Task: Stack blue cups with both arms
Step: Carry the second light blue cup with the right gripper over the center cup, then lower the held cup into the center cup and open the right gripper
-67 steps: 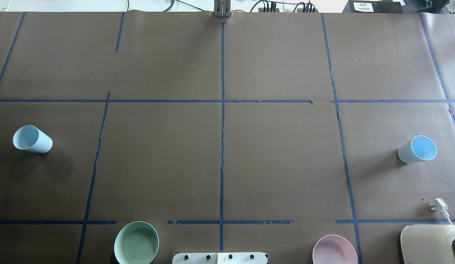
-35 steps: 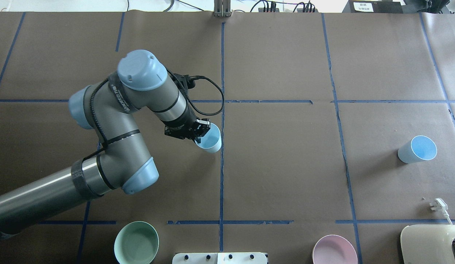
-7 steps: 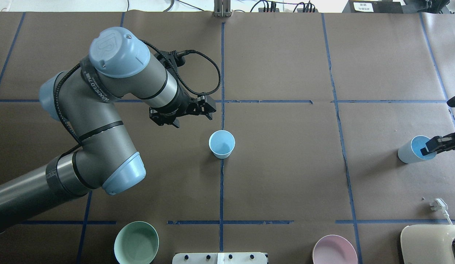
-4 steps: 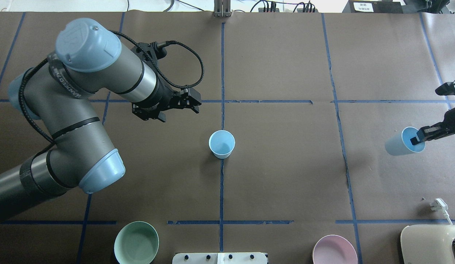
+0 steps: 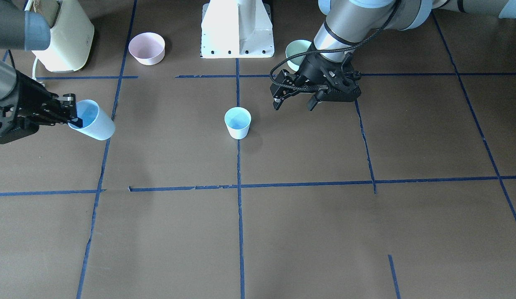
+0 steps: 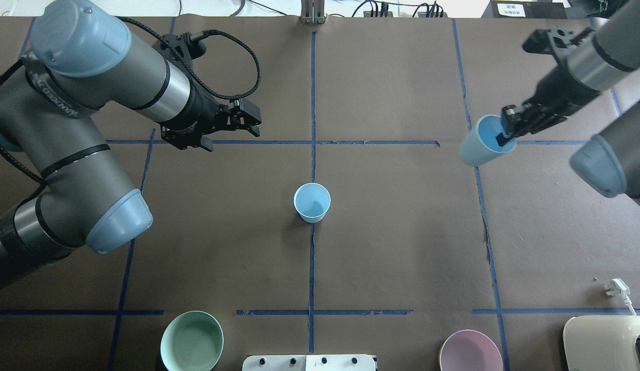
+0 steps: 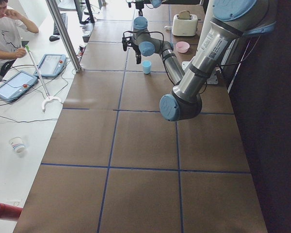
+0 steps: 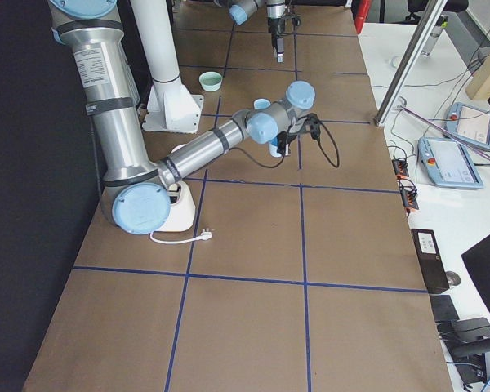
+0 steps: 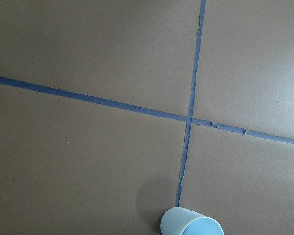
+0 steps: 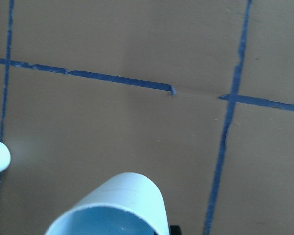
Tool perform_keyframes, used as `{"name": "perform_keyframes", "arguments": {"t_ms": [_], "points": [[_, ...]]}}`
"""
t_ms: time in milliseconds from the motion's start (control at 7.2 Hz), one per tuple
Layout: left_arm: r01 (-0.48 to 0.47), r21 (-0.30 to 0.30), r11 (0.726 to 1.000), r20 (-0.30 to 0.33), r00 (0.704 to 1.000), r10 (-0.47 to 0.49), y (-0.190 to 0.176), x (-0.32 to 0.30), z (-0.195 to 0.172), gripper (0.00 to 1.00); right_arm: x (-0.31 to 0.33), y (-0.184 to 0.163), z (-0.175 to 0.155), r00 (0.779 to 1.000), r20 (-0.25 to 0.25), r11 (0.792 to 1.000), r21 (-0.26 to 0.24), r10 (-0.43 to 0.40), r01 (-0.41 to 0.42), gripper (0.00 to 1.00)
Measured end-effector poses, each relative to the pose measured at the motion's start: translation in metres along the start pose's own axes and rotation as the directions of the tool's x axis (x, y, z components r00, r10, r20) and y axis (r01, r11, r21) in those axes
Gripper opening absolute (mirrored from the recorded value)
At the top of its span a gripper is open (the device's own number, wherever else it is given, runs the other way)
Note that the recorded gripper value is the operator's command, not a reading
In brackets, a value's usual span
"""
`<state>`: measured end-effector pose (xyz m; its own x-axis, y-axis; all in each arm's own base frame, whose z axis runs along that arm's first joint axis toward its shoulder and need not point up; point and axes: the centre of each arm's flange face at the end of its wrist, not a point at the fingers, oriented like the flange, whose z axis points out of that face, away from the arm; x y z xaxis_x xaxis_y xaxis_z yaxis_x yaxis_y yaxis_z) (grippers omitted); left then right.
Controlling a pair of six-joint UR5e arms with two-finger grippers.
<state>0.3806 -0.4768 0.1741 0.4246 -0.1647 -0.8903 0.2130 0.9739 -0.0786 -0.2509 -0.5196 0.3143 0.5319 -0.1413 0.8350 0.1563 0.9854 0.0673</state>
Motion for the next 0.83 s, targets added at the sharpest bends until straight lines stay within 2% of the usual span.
{"name": "perform_keyframes", "arguments": {"t_ms": [139,417,833], "points": [[0.011,0.011,1.0,0.014,1.0,-0.011,-0.008,-0.014,-0.002,1.0,-0.068,-0.006,0.006,0.999,-0.025,0.999,-0.01,0.035,-0.035,0.0],[-0.022,0.035,0.999,0.048,0.999,0.02,-0.026,-0.048,-0.009,1.0,-0.176,0.006,0.035,0.993,-0.048,0.994,0.002,0.106,-0.106,0.0],[-0.054,0.054,0.997,0.074,0.996,0.05,-0.038,-0.075,-0.02,1.0,-0.276,0.006,0.091,0.98,-0.098,0.985,0.013,0.171,-0.171,0.0]]}}
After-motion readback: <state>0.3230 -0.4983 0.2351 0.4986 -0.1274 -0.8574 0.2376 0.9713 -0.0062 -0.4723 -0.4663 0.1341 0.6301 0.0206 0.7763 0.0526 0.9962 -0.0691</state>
